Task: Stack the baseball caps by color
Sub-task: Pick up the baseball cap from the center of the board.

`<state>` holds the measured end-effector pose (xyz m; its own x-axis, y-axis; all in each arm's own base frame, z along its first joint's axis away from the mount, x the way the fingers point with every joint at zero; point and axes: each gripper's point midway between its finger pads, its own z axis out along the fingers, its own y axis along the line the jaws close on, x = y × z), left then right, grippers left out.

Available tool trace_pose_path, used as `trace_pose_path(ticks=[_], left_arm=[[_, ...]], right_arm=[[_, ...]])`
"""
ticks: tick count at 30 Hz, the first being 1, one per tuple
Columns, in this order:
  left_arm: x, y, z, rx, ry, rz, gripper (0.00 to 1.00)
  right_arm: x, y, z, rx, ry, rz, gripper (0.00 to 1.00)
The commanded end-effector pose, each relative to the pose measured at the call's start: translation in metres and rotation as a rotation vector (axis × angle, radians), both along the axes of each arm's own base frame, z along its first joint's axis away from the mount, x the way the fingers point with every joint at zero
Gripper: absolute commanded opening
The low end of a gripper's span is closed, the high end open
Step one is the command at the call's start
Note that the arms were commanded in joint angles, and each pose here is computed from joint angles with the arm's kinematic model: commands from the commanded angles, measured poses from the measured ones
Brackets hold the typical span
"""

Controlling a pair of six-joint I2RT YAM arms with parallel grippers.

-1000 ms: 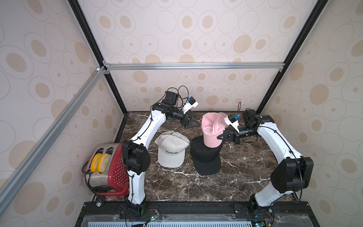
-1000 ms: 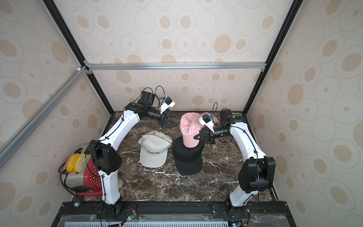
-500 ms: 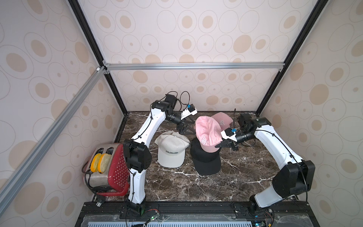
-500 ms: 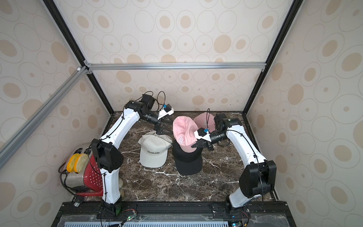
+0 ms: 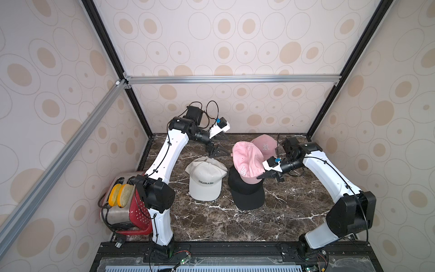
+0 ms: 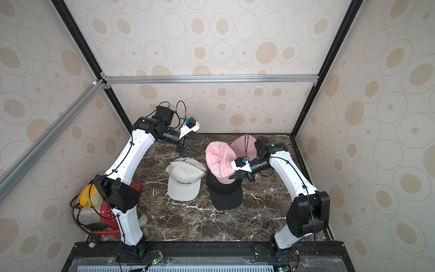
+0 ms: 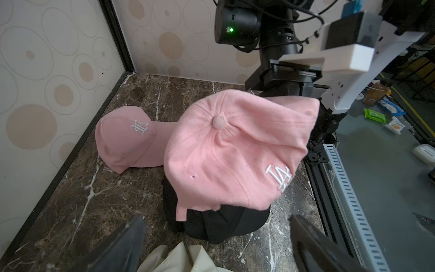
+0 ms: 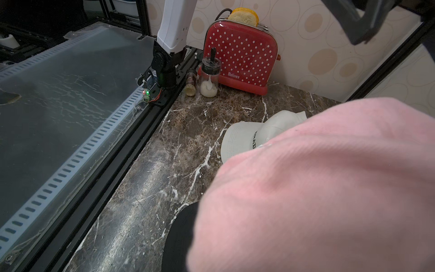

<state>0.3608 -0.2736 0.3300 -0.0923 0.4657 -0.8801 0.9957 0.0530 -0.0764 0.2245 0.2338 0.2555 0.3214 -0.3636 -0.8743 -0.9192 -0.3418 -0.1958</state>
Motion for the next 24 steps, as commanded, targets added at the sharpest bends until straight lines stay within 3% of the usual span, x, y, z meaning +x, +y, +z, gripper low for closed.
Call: trace_pose_path(ticks=[1,6,10,16,18,21,24], left_arm=[[0.006,-0.01,-0.006,0.016,0.02,0.011,0.97],[-0.012,-0.021,-0.028,0.107,0.0,-0.078,0.98],[-0.024,-0.024,-0.03,0.107,0.008,-0.134,0.99],[0.003,-0.031,-0.044,0.132,0.007,-0.053,0.93],[0.002,-0.035,-0.041,0.103,0.019,-0.068,0.82],[-0.007,-0.037,-0.026,0.023,0.03,-0.116,0.5],[-0.01,-0.03,-0.008,-0.067,0.048,-0.134,0.3]], right_arm=[[-0.005,0.002,0.0,0.004,0.011,0.008,0.0],[-0.009,0.008,0.0,0.003,0.007,0.031,0.0],[-0.009,0.008,-0.003,-0.009,0.006,0.035,0.0],[-0.014,0.011,0.0,0.001,-0.013,0.049,0.0],[-0.015,0.011,-0.001,-0.002,-0.013,0.05,0.0],[-0.013,0.01,-0.008,-0.027,-0.011,0.045,0.0],[-0.013,0.008,-0.009,-0.02,-0.01,0.044,0.0]])
